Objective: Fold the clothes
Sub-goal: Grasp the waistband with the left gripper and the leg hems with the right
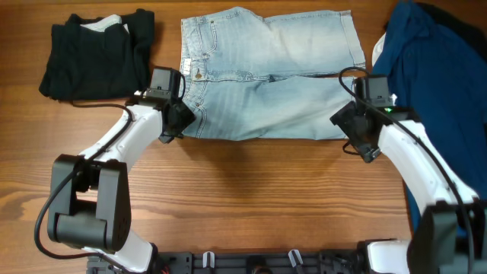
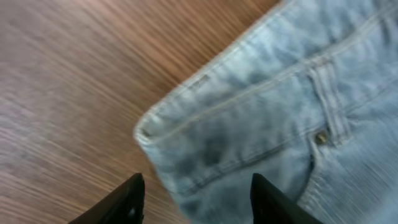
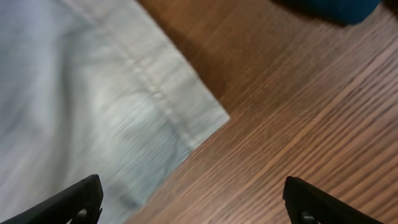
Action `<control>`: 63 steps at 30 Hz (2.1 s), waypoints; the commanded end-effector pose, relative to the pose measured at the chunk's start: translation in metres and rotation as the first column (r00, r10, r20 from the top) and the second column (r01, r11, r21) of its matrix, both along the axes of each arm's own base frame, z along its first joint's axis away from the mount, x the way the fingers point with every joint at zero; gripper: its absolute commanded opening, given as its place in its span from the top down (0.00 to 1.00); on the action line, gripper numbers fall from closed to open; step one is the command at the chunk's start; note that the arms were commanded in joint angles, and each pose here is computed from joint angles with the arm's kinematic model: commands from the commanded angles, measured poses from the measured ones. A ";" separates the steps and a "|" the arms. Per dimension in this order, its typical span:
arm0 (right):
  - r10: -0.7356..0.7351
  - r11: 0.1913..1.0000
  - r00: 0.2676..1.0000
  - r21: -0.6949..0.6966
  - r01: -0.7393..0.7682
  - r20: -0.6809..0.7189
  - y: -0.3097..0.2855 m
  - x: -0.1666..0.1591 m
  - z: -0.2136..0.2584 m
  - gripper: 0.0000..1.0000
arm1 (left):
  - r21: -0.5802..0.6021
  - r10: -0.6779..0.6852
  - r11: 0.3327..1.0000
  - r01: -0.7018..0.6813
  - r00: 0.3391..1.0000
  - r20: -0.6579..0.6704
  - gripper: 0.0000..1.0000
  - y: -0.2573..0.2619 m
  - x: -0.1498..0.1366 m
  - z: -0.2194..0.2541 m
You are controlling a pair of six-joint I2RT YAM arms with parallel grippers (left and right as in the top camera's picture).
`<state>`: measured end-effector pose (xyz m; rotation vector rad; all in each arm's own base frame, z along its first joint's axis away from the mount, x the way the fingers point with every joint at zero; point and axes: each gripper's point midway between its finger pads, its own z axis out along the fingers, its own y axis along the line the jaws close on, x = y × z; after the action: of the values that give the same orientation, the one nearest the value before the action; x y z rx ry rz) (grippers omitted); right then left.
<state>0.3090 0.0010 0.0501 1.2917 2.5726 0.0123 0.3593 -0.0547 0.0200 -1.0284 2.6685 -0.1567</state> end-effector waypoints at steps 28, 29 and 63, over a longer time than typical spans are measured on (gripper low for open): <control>0.192 0.980 0.981 0.055 -0.192 0.010 0.020 0.037 -0.058 0.96 | 0.104 0.121 0.987 -0.123 0.992 0.018 0.96 0.024 0.005 -0.038; 0.220 0.973 0.975 0.069 -0.221 0.022 0.024 0.040 -0.055 0.96 | 0.104 0.122 0.987 -0.124 0.992 0.017 0.96 0.024 0.004 -0.034; 0.424 0.903 0.852 -0.071 -0.424 0.307 -0.015 0.100 0.126 0.96 | 0.264 0.140 0.935 -0.237 0.931 0.337 0.96 0.087 -0.046 0.147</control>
<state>0.3718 0.0027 0.1688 0.6708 2.5459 0.3622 0.3004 0.0012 0.1615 -1.0381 2.3314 -0.0748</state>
